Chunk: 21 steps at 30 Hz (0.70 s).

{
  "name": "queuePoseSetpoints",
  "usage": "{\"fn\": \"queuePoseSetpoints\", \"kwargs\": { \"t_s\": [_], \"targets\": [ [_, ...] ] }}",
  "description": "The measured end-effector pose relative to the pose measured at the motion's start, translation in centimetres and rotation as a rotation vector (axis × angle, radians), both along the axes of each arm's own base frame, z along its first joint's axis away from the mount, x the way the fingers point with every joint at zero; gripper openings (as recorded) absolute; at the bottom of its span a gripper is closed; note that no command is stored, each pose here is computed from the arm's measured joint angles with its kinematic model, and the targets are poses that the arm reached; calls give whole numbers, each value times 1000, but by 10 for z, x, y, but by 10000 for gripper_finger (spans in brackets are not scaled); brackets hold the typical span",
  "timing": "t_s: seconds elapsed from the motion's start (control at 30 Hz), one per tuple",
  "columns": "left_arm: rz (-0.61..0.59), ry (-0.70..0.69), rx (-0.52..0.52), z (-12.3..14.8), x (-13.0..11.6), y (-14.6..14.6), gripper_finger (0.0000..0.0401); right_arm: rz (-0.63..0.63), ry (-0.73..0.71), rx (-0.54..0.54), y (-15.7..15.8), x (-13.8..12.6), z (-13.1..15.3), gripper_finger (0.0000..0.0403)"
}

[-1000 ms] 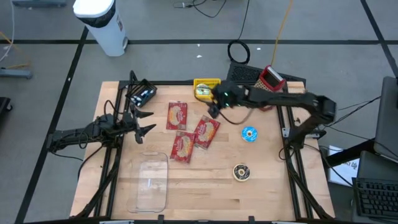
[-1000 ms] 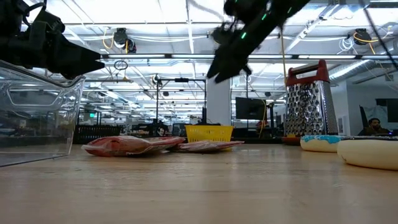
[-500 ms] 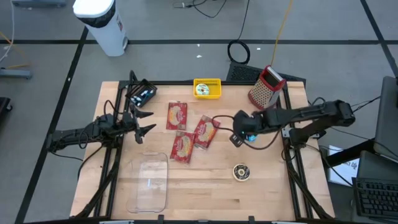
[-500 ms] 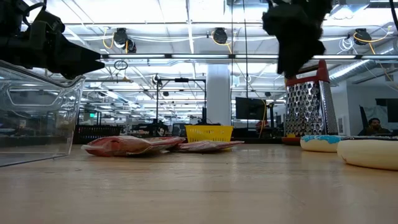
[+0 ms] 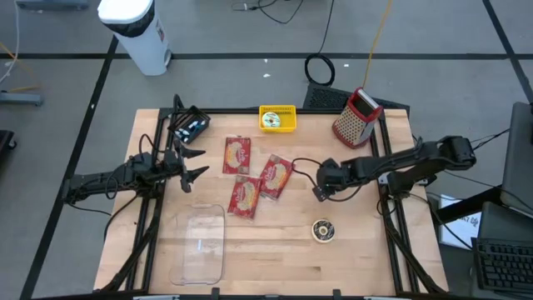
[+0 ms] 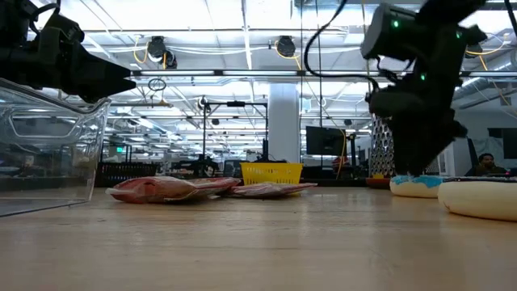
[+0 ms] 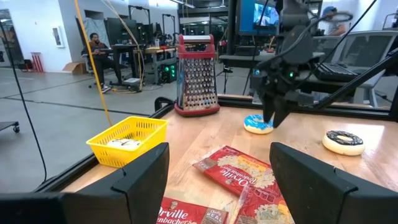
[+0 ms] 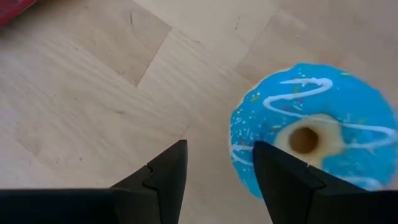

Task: Pick & Place Food Item
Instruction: Put the blue donut into the yellow bin

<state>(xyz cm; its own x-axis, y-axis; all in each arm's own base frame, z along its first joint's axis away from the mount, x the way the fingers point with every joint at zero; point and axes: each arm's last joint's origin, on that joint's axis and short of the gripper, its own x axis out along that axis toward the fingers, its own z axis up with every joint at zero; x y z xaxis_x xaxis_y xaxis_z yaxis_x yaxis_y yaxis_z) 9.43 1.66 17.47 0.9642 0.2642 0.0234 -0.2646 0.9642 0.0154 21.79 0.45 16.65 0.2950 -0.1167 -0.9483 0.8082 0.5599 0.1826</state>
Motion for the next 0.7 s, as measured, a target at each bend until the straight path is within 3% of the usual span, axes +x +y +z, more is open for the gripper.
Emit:
{"fn": "queuePoseSetpoints", "kwargs": {
  "t_s": [0.33, 0.7],
  "targets": [
    [0, 0, 0, 0, 0, 0, 280, 17, -48, -3, -1, -6, -18, 171],
    [0, 0, 0, 0, 0, 0, 280, 22, -255, 32, -8, -19, 22, 171]
  ]
}}
